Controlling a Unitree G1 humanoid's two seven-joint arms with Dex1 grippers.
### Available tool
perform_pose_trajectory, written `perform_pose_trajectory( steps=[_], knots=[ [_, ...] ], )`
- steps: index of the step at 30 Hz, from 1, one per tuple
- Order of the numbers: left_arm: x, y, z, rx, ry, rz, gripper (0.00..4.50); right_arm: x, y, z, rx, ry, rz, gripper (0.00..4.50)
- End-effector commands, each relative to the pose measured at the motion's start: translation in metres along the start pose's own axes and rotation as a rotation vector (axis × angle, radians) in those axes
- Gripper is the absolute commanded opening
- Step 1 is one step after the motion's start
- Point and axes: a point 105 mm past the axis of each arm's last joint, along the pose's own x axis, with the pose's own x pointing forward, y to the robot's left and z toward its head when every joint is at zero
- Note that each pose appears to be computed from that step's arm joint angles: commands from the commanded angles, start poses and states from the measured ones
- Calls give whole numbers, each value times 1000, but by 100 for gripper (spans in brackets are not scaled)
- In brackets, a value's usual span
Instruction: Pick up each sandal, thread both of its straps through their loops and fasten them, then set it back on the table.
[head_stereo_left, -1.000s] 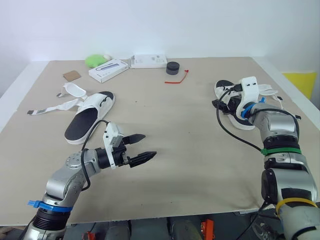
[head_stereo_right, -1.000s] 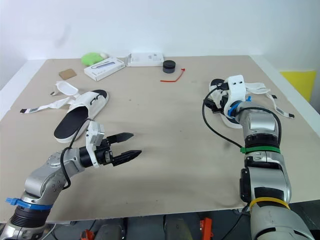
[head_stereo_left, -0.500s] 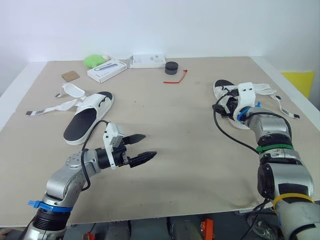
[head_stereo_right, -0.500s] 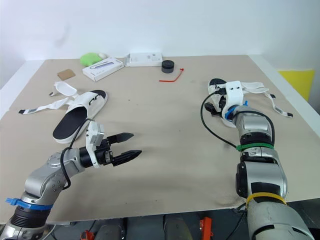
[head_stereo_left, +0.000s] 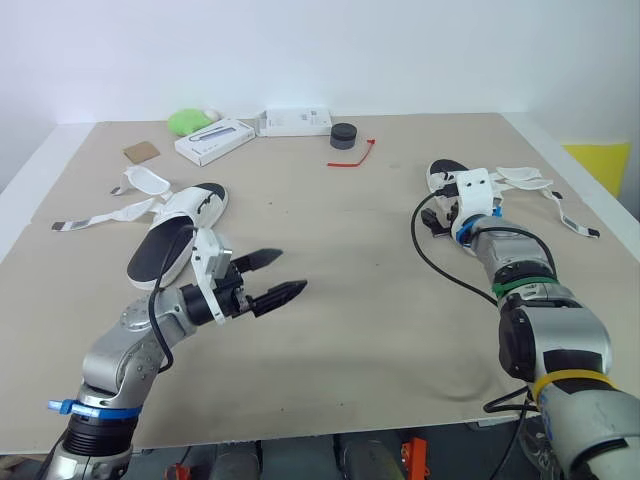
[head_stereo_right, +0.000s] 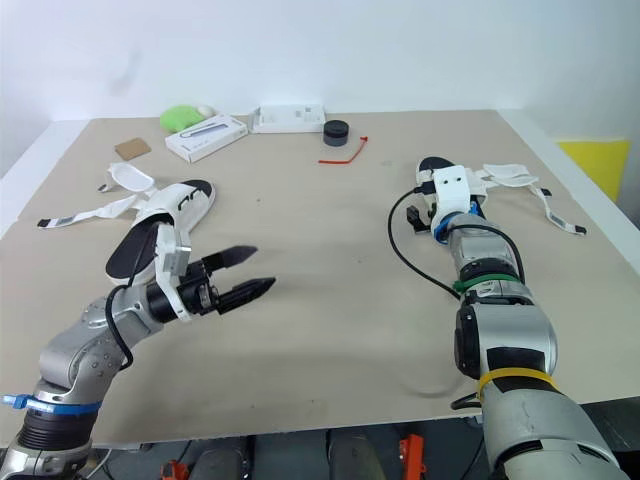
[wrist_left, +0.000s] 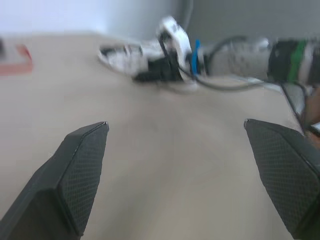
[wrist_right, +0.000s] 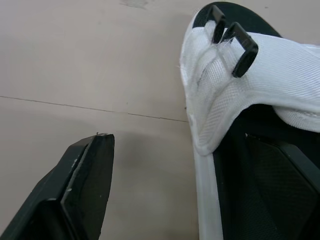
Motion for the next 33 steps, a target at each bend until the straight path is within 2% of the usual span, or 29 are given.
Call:
perform_pose_trajectory(
  steps=[1,10,13,16,20,21,27,30,33],
  knots=[
    [3,-3,20,69,-70,-6,450,-1,-9,25,51,-86,-54,444],
    [10,-12,15,74,-56,-61,450,-1,-12,34,177,-147,-120,444],
    [9,-11,15,72,-54,-61,450,0,-7,32,195,-153,-117,368],
    [9,-10,14,72,-53,-60,450,1,-3,33,206,-162,-109,235],
    [8,-9,13,73,-52,-49,450,2,1,36,217,-185,-91,29],
    [7,-8,13,73,-52,-43,450,2,2,36,219,-186,-87,7],
    [0,-3,14,65,-65,2,450,2,6,30,189,-168,-45,7],
    [-10,0,18,60,-49,6,450,-1,17,37,178,-210,114,7],
    [-19,-1,17,64,12,-24,450,-11,35,46,125,-269,352,7]
  ],
)
